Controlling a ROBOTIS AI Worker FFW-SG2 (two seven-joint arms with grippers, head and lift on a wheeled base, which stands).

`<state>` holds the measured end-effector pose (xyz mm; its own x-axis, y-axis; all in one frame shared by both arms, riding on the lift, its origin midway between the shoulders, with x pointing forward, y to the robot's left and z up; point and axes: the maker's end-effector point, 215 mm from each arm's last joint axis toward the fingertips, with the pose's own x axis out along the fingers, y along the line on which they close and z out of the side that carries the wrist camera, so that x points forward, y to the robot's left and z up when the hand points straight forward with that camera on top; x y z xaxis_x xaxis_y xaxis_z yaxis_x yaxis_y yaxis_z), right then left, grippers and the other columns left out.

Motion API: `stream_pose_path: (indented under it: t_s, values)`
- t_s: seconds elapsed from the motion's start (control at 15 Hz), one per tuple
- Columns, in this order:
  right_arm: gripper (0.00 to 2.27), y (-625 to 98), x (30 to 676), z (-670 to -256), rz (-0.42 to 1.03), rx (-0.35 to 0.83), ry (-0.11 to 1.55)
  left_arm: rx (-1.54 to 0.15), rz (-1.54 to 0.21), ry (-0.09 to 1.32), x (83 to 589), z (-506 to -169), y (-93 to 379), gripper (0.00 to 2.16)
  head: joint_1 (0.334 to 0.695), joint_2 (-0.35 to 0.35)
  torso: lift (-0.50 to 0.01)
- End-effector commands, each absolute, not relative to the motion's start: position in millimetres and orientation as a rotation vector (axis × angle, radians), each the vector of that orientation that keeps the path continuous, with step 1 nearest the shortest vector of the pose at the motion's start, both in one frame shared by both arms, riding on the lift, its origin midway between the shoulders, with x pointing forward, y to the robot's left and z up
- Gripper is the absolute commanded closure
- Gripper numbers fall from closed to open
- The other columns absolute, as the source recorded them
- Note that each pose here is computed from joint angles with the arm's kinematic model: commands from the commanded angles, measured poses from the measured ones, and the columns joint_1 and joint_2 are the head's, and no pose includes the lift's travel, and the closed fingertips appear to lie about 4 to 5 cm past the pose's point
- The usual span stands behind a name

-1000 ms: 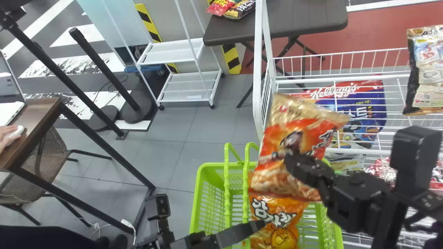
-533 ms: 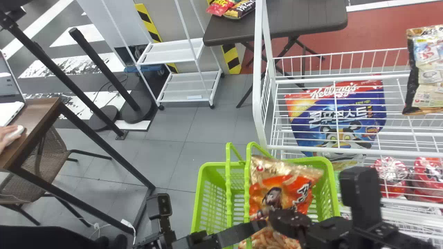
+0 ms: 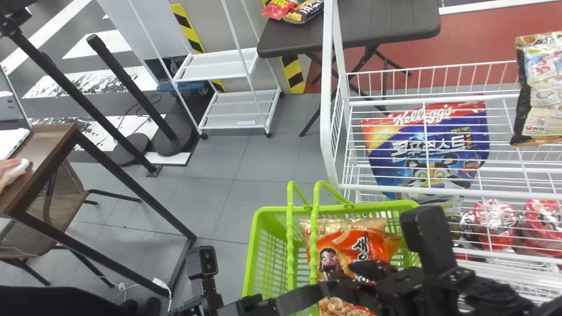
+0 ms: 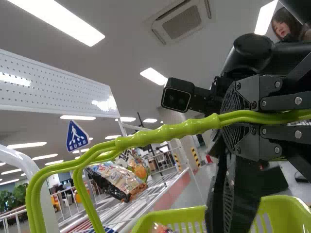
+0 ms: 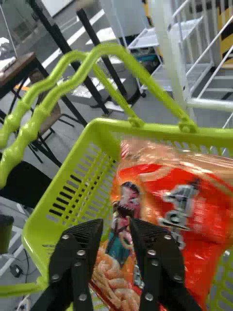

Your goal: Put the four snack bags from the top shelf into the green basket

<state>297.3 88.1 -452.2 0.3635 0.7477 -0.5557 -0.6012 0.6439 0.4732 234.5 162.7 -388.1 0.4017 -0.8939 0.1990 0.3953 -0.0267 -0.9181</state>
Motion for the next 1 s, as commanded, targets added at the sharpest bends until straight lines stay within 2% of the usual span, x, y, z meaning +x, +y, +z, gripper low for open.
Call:
stream_pose_path:
  t_s: [0.0, 0.27, 0.33, 0.4, 0.53, 0.8, 0.93]
  values:
    - [0.03, 53.8, 323.0, -426.1, 0.812, 0.246, 0.756, -1.182, -1.118, 0.542, 234.5, -387.7, 161.9, 2.15, 0.695, 0.350, 0.000]
    - [0.04, -59.9, 419.2, -400.4, 0.562, 0.199, 0.629, -1.184, -1.124, 0.542, 232.6, -386.4, 161.8, 2.15, 0.695, 0.350, 0.000]
    - [0.04, -90.2, 446.5, -398.5, 0.492, 0.174, 0.608, -1.183, -1.123, 0.540, 232.8, -385.9, 163.3, 2.15, 0.695, 0.327, 0.000]
    - [0.04, -115.6, 469.9, -395.1, 0.429, 0.145, 0.582, -1.185, -1.121, 0.540, 232.1, -386.4, 164.0, 2.15, 0.695, 0.216, 0.000]
    - [0.04, -156.1, 514.4, -387.3, 0.335, 0.102, 0.527, -1.187, -1.123, 0.538, 232.0, -385.7, 164.0, 2.15, 0.695, 0.121, 0.000]
    - [0.05, -211.3, 579.3, -390.8, 0.216, 0.080, 0.499, -1.192, -1.121, 0.533, 229.4, -385.2, 166.5, 2.15, 0.695, -0.023, 0.000]
    - [0.05, -230.7, 606.7, -391.9, 0.165, 0.061, 0.480, -1.196, -1.122, 0.532, 228.1, -385.0, 167.1, 2.15, 0.695, -0.055, 0.000]
